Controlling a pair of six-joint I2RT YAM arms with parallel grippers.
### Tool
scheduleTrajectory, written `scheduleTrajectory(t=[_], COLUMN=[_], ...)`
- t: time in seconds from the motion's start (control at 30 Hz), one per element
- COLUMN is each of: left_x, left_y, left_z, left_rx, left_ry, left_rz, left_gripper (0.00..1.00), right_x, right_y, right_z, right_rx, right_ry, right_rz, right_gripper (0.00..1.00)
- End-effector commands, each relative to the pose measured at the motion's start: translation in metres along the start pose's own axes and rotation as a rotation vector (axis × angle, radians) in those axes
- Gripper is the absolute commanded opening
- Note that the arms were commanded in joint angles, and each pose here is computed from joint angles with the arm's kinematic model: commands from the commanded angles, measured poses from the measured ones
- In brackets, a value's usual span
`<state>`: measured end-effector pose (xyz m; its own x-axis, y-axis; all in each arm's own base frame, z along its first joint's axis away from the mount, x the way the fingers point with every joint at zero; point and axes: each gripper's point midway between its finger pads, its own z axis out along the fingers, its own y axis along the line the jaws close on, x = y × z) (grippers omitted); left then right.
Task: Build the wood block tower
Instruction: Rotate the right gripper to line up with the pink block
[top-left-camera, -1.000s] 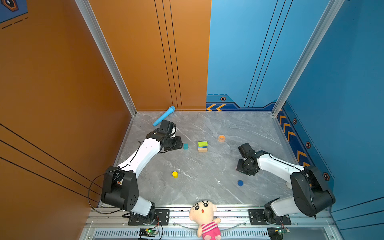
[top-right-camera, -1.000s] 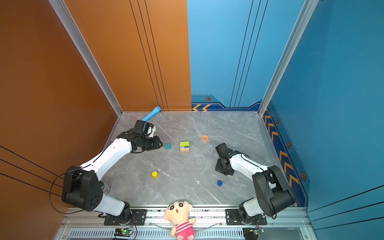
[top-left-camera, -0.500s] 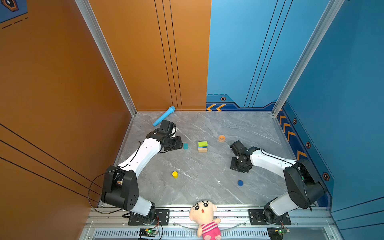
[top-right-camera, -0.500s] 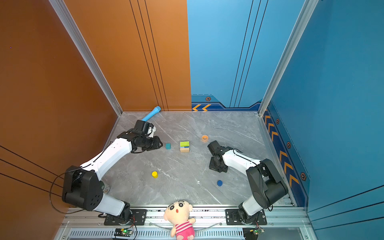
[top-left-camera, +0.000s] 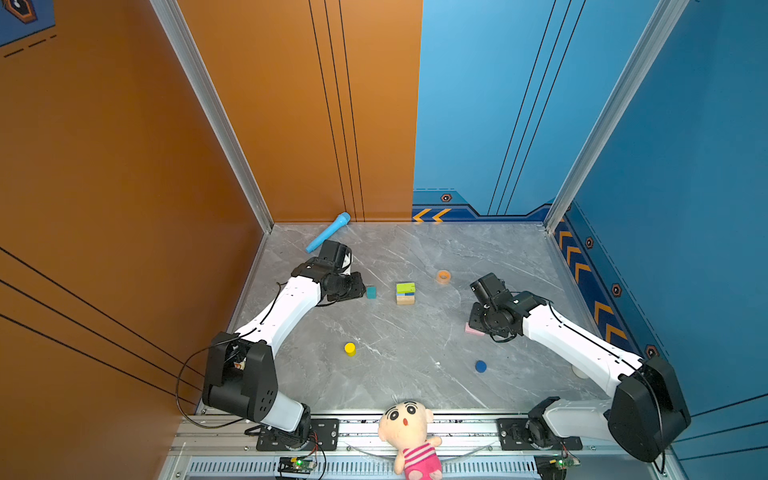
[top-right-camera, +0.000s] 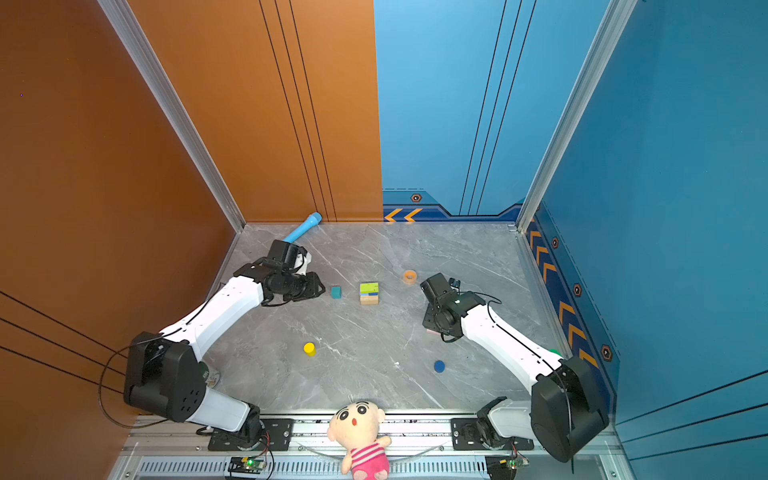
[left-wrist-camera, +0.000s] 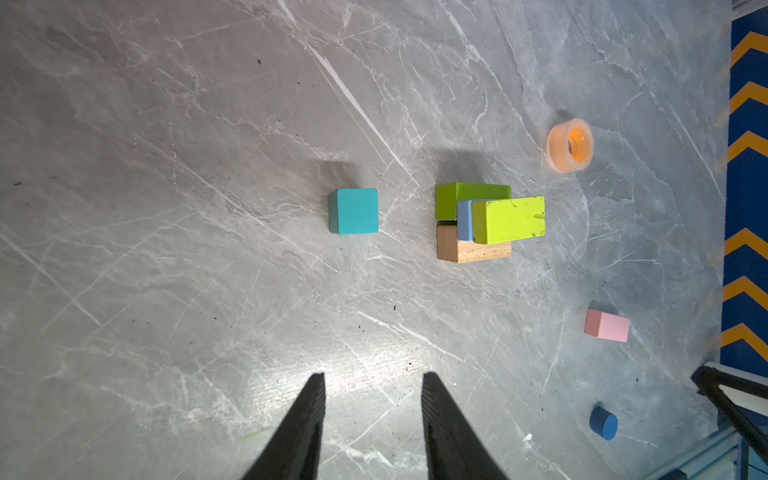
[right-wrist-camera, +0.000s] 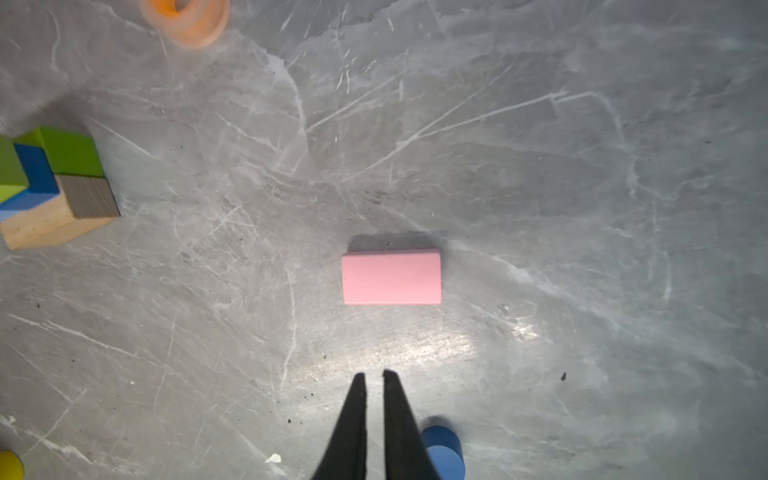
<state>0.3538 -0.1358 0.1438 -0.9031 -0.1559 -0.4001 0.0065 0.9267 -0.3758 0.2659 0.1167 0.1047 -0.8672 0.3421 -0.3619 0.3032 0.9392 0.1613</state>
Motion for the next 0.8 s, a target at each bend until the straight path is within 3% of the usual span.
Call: scheduleTrajectory(t=[0.0,0.13,0.27,0.47,0.77], left_x=[-0.003,-0.002,-0.001,-0.001,-0.001], left_y=[-0.004,-0.005,-0.005,-0.004,-0.001], left_z=[-0.012,-0.012,-0.012,-0.012,-0.011], left_rx=[0.017,0.02,0.021,0.018,0.014], left_ry=[-0.012,-0.011,-0.012,-0.015,-0.013], left_rz=[0.019,0.024,0.027,0.025,0.02], left_gripper=[0.41,0.41,0.41,0.41,0.41], right_x=[0.008,0.018,0.024,0.021,0.014], right_y=[-0.021,-0.024,-0.024,-0.012,0.001], right_z=[0.0,0.01,0.022,0.037,0.056], right_rx=[0.078,0.075,0.072,0.061,0.106], right_ry=[-0.01,0.008,0.021,0.028,0.048], right_rz=[0.035,0.059,0.079,0.086,0.044], right_gripper=[0.22,0.31,0.56,0.83,0.89])
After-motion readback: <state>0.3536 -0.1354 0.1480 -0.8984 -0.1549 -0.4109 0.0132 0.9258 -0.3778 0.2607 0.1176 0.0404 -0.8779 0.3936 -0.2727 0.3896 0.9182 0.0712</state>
